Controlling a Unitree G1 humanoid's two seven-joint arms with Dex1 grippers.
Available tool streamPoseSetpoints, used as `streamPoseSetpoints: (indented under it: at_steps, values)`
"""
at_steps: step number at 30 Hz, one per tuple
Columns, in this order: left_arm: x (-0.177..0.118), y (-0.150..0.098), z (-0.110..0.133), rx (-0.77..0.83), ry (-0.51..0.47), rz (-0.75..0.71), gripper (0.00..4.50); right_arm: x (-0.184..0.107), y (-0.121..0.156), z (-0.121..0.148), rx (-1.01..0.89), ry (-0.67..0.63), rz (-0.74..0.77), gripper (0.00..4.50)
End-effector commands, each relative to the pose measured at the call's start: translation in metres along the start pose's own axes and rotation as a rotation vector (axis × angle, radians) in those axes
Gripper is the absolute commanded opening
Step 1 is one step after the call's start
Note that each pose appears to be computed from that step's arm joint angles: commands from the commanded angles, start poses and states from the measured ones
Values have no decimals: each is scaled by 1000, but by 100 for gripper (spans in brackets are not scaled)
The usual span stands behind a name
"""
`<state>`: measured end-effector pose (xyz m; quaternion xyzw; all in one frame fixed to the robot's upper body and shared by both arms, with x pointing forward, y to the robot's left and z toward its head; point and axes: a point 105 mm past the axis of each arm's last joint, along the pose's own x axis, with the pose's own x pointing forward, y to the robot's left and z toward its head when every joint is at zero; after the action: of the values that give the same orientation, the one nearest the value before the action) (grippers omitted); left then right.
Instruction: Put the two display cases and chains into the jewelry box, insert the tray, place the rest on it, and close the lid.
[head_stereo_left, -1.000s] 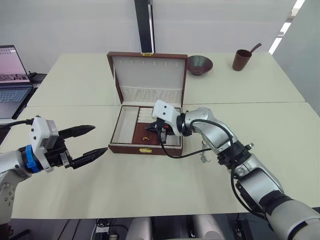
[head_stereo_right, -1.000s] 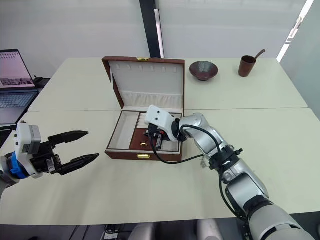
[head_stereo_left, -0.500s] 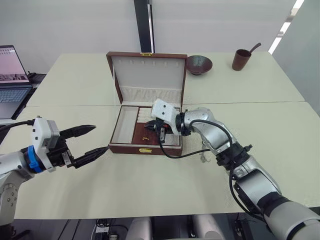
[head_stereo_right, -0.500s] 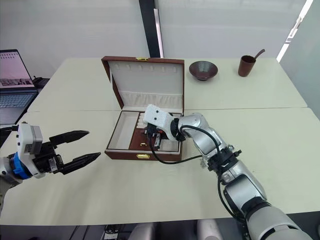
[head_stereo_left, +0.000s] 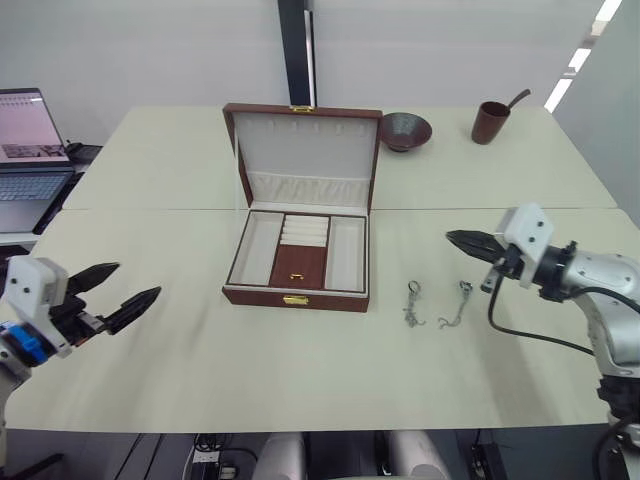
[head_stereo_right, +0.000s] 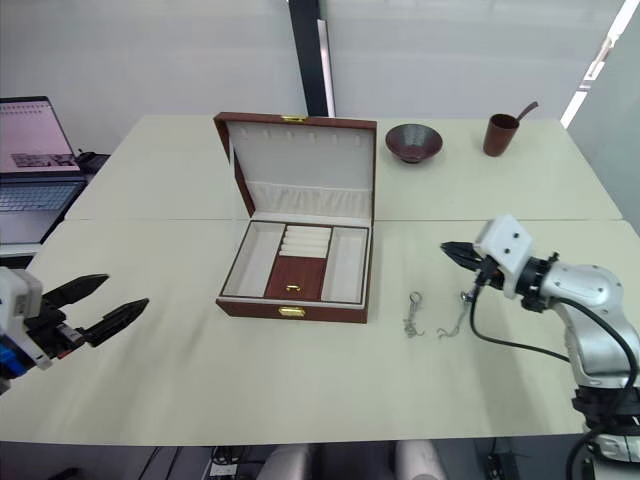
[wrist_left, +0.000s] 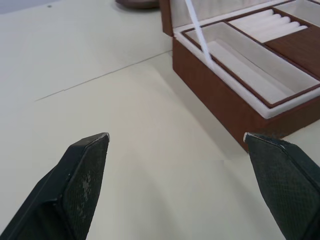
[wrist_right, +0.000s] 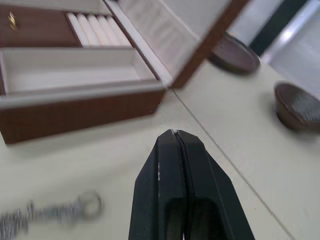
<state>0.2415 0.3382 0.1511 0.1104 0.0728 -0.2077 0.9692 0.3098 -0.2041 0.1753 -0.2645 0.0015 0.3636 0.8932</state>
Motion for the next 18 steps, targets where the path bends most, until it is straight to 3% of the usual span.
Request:
streamPoseSetpoints:
  at_steps: [1,4,10,18]
  values:
    - [-14,5,-9,-4,2,44,450,-42,-26,-31,11,74,-171,1]
    - [-20,2,-24,-14,37,48,450,-65,-21,-59,45,142,-209,1]
    - [-37,1,-47,-50,82,105,450,-91,0,-83,103,211,-201,163]
    - [-33,0,-43,-71,56,112,450,-91,17,-83,132,240,-162,404]
